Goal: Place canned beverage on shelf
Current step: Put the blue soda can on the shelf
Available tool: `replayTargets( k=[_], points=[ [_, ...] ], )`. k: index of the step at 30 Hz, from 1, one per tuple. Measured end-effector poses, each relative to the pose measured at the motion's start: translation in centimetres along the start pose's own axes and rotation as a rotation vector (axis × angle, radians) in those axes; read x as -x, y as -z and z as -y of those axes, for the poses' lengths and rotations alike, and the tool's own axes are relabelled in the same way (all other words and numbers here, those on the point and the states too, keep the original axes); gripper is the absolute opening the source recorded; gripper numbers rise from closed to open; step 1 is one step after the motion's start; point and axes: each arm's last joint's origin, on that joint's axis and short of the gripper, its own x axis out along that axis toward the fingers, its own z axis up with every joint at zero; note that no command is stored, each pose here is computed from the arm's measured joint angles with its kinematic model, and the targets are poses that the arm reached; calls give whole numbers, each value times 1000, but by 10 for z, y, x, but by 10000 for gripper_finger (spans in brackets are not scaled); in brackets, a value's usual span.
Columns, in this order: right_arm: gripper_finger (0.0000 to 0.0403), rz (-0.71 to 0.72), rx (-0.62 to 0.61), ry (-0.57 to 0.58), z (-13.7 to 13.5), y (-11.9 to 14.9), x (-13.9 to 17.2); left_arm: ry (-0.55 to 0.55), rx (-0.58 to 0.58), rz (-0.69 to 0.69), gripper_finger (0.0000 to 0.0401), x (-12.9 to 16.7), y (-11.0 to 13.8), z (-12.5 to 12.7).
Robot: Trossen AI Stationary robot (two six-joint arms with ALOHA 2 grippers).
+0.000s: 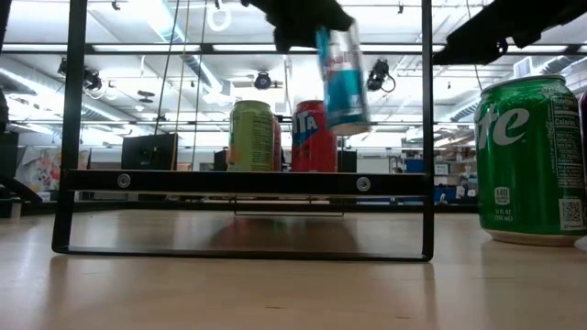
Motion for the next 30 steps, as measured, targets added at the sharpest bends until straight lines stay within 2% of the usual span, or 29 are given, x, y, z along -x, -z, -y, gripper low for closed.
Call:
replayTargets(
  k=[8, 13, 30],
  points=[
    [359, -20, 10, 1, 3, 1, -3, 89, -64, -113, 258, 14, 8, 13],
    [359, -6, 2, 6, 2, 5, -7, 142, -121, -250, 258, 18, 21, 16],
    [359, -23, -22, 11, 3, 20, -15, 120, -143, -353, 258, 29, 29, 13]
  ],
)
